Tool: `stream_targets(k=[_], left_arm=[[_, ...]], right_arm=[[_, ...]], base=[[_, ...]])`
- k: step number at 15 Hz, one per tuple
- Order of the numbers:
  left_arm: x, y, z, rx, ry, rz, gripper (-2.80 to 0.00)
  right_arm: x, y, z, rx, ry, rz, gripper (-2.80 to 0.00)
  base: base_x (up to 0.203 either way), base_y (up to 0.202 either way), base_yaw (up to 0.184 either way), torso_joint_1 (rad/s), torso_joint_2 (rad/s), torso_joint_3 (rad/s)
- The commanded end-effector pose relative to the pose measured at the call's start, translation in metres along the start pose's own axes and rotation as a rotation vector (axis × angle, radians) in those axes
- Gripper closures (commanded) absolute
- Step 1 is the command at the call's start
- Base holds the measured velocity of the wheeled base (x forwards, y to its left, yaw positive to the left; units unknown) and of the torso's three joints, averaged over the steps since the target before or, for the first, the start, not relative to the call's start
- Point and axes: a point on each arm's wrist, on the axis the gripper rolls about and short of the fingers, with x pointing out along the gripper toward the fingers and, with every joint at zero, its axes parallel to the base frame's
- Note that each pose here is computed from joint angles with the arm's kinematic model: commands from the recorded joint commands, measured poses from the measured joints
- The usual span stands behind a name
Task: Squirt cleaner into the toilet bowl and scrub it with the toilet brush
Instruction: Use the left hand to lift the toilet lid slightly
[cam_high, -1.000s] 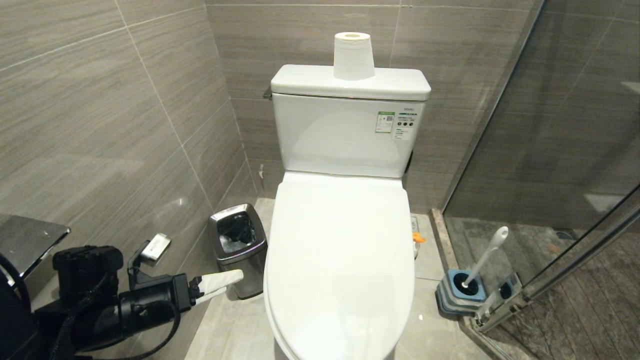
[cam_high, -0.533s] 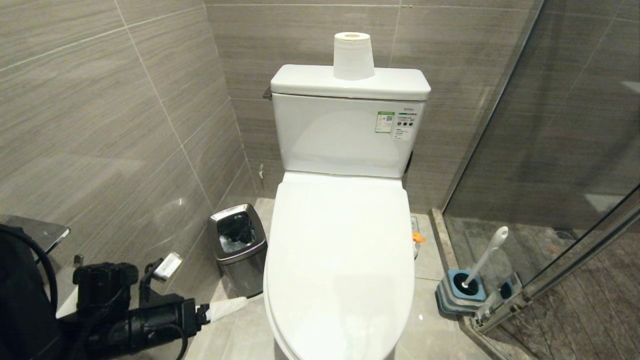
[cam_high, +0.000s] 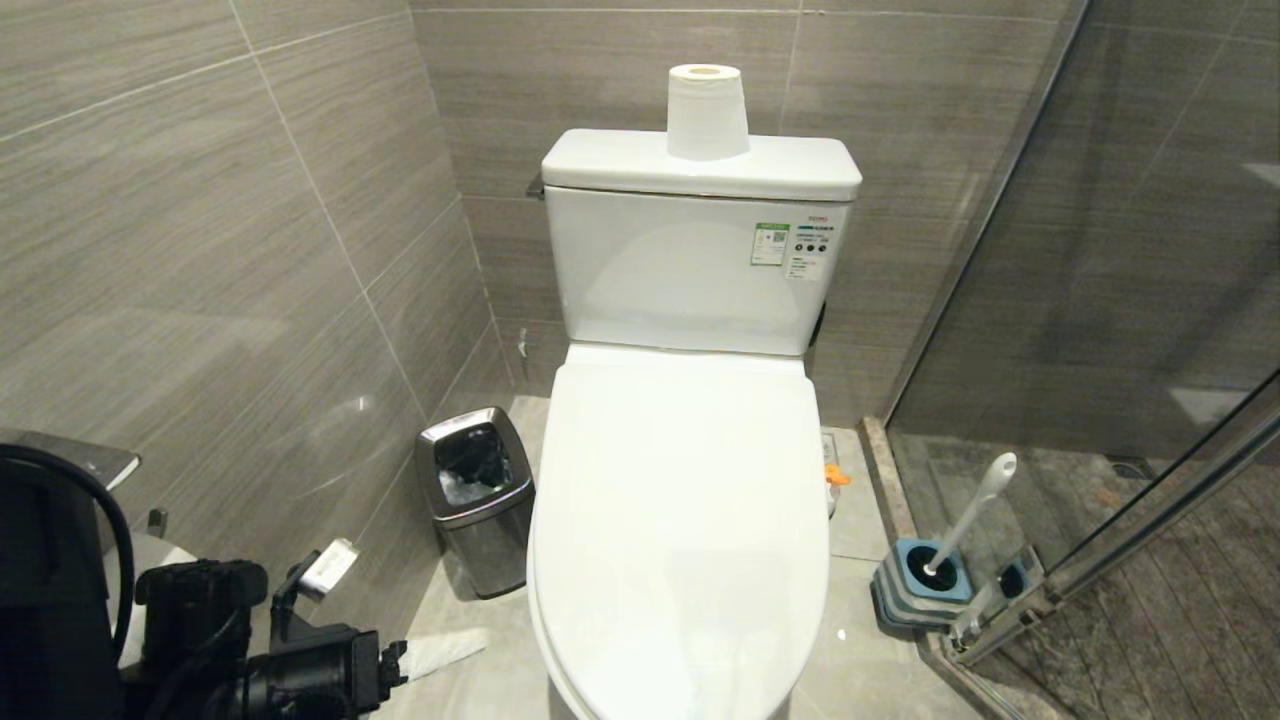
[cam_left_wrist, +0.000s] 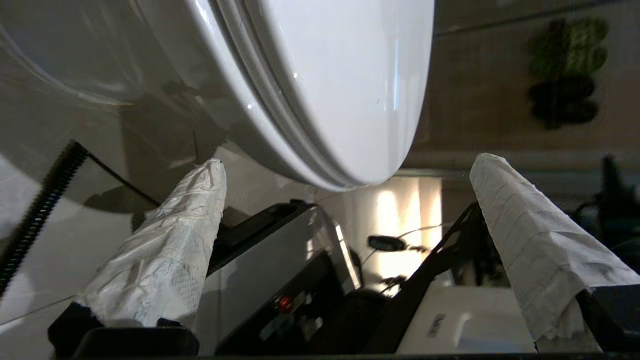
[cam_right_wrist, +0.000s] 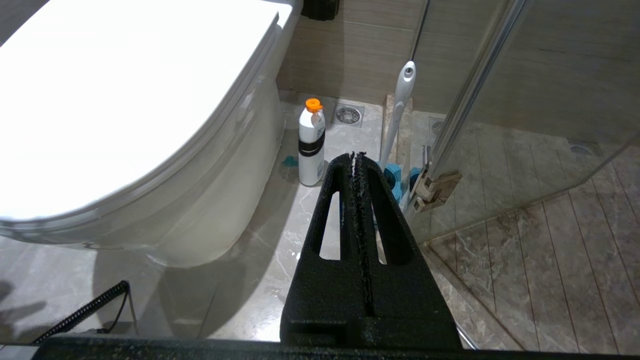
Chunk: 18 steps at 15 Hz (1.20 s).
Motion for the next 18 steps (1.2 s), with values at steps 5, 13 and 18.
stream_targets(k=[5, 13, 18], left_arm=[[0.018, -0.006, 0.046, -0.143, -0.030, -0.027, -2.80], [0.038, 0.003, 0.080, -0.127, 0.026, 0.064, -2.80], [0.050, -0.006, 0.073, -0.109, 0.081, 0.021, -2.80]], right_arm=[[0.000, 0.000, 0.000, 0.000, 0.000, 0.001, 0.00], [0.000, 0.000, 0.000, 0.000, 0.001, 0.001, 0.00], [0.000, 0.000, 0.000, 0.000, 0.000, 0.001, 0.00]], base=[[0.000, 0.000, 0.000, 0.000, 0.00, 0.000], [0.000, 0.000, 0.000, 0.000, 0.00, 0.000], [0.000, 0.000, 0.000, 0.000, 0.00, 0.000]])
